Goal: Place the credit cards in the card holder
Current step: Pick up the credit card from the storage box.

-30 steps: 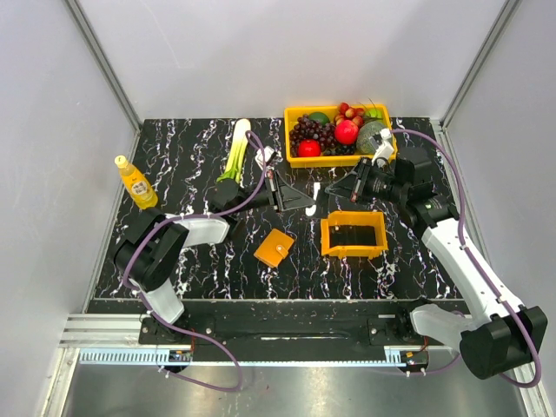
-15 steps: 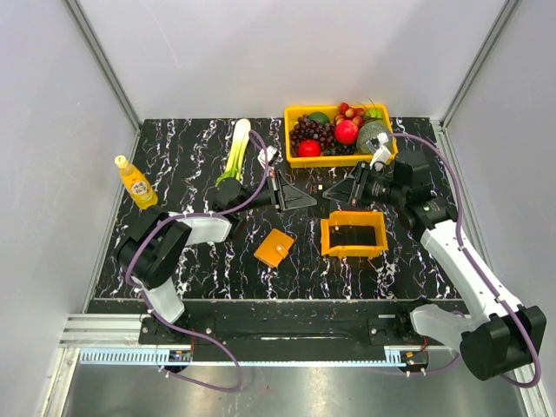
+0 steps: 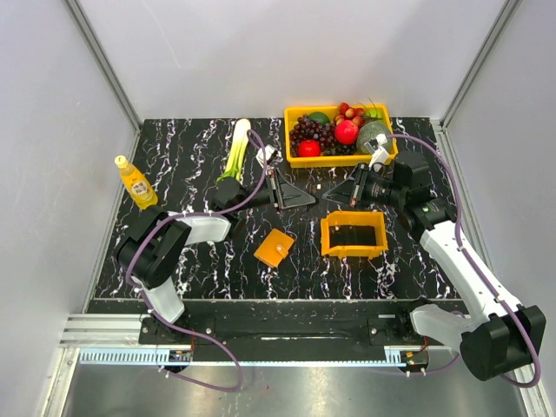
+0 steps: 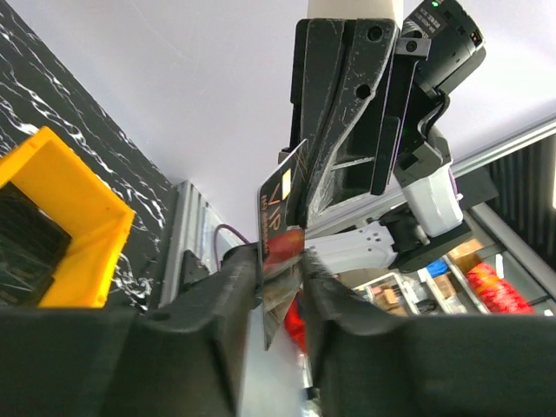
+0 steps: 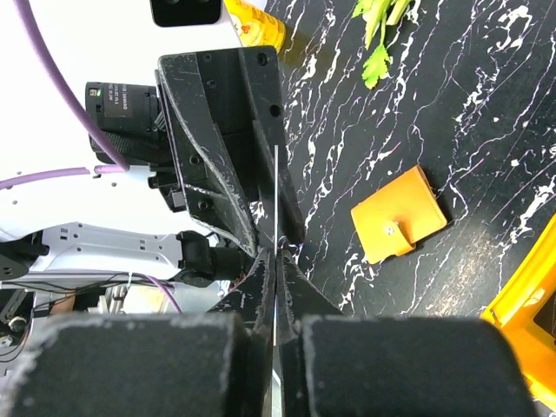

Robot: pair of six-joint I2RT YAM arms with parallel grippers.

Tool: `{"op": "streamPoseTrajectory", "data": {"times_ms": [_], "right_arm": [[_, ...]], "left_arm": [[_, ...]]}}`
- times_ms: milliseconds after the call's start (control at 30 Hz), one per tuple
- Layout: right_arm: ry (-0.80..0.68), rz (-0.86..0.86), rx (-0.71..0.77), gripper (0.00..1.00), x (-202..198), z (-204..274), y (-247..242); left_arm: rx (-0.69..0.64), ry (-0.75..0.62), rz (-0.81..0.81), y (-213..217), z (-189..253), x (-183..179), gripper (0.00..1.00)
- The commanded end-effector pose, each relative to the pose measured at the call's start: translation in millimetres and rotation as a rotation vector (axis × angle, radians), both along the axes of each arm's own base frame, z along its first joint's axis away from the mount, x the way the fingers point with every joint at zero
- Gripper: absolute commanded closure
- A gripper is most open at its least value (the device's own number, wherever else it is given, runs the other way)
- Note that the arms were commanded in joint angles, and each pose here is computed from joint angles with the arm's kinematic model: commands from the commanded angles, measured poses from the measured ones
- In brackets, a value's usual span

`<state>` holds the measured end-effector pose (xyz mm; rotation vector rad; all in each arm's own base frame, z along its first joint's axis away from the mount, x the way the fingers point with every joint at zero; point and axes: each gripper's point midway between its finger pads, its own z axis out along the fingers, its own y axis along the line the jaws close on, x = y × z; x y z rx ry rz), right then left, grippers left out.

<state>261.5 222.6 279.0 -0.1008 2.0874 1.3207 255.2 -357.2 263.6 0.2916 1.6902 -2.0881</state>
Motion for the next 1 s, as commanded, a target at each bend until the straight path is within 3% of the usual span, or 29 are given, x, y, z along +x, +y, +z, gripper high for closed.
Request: {"op": "streamPoseTrajectory", "data": {"times_ms": [0, 67, 100, 167, 233, 300, 433, 600, 733, 967], "right_arm": [[-0.036, 0.018, 0.026, 1.0, -4.0, 11.6, 2.4], [-0.035, -0.024, 0.002, 1.0, 2.4, 6.9, -1.6], [-0.035, -0.042, -0.012, 1.0, 4.2, 4.2, -3.9], [-0.022, -0.107, -0.057, 1.0, 13.0, -6.2, -11.7], [-0.002, -0.155, -0.115, 1.0, 19.1, -19.0, -19.5], [0.02, -0.168, -0.163, 1.0, 21.8, -32.3, -24.0], [0.055, -0.162, -0.192, 1.0, 21.9, -49.4, -24.9], [0.061, -0.16, -0.193, 1.0, 20.8, -55.6, -25.0], [0.066, -0.157, -0.192, 1.0, 19.4, -59.0, -25.0], [0.075, -0.141, -0.189, 1.0, 17.2, -62.6, -23.2]], "left_arm": [[-0.09, -0.171, 0.046, 8.6, 28.7, -0.3, 0.59], [-0.018, -0.164, 0.076, 10.5, 11.2, 3.0, 0.31], [0.028, -0.153, 0.101, 13.8, 0.5, 5.1, 0.21], [0.21, -0.076, 0.186, 24.3, -44.2, 14.9, 0.16], [0.492, -0.035, 0.314, 46.3, -94.7, 28.1, 0.05], [0.759, -0.055, 0.433, 77.6, -124.8, 32.0, 0.01], [1.18, 0.057, 0.565, 143.2, -173.3, 28.7, 0.01], [1.462, -0.041, 0.559, 152.6, -184.9, 1.8, 0.01], [1.611, -0.144, 0.547, 155.1, -188.3, -12.9, 0.01], [1.716, -0.313, 0.462, 145.0, -195.8, -27.4, 0.01]]}}
